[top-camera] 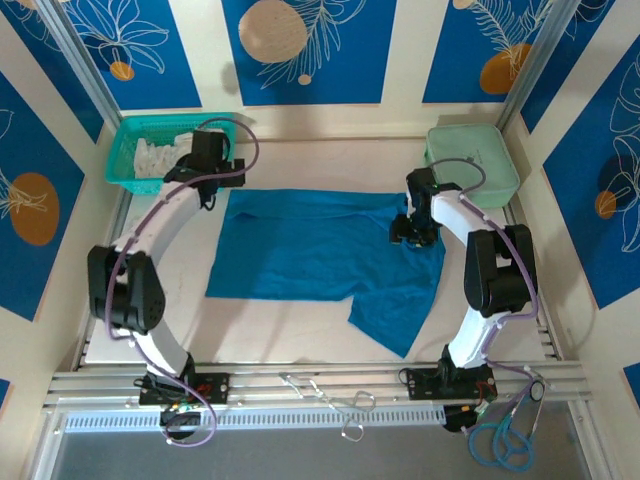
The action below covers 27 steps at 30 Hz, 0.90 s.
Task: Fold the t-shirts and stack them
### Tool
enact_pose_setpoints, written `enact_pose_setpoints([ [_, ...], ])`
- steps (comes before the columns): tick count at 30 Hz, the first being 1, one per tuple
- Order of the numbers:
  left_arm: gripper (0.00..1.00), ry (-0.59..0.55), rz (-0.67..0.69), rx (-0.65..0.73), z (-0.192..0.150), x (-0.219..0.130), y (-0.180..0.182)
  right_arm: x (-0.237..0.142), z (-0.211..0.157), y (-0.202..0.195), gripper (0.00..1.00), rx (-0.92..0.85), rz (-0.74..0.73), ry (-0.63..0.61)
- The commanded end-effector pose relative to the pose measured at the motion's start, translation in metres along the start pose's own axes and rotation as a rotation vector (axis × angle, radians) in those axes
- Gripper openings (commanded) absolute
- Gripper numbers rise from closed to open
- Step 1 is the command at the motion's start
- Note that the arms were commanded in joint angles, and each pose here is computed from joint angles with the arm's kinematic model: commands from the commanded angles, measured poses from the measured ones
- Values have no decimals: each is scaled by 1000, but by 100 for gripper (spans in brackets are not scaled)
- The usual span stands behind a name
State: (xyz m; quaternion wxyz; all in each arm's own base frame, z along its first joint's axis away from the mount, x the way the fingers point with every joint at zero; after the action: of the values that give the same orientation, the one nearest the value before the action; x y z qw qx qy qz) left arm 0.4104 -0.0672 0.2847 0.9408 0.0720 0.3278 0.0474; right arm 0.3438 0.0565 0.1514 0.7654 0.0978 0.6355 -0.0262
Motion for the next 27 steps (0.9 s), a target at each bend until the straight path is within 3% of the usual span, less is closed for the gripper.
enact_pose_setpoints([
  [1,99,-3,6,-16,-1,-35,14,-29,13,9,62,-26,25,-46],
  [7,99,-35,4,-44,-9,-82,29,-35,45,19,63,-45,5,-100],
  [11,99,-40,-8,-51,-16,-100,34,-12,72,27,60,-92,45,-98],
  [18,99,-18,-34,-45,-21,-113,36,21,103,36,55,-162,58,-97],
  [27,99,-22,-44,-50,-22,-119,37,34,113,38,46,-180,88,-87],
])
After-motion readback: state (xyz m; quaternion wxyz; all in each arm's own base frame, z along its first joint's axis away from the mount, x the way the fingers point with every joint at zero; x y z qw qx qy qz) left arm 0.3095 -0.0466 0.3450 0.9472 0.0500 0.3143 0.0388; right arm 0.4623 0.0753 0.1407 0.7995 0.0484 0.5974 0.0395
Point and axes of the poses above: each hand's point on the last joint's axis, 136 mm out from that joint toward the fingers, its own x axis out along the fingers, its own y axis along the line the jaws close on, z = x × y, the point moved 9 cm from there along -x, back along the fingers, and after that the axes turned 5 degrees about x, right-handed, at the moved point
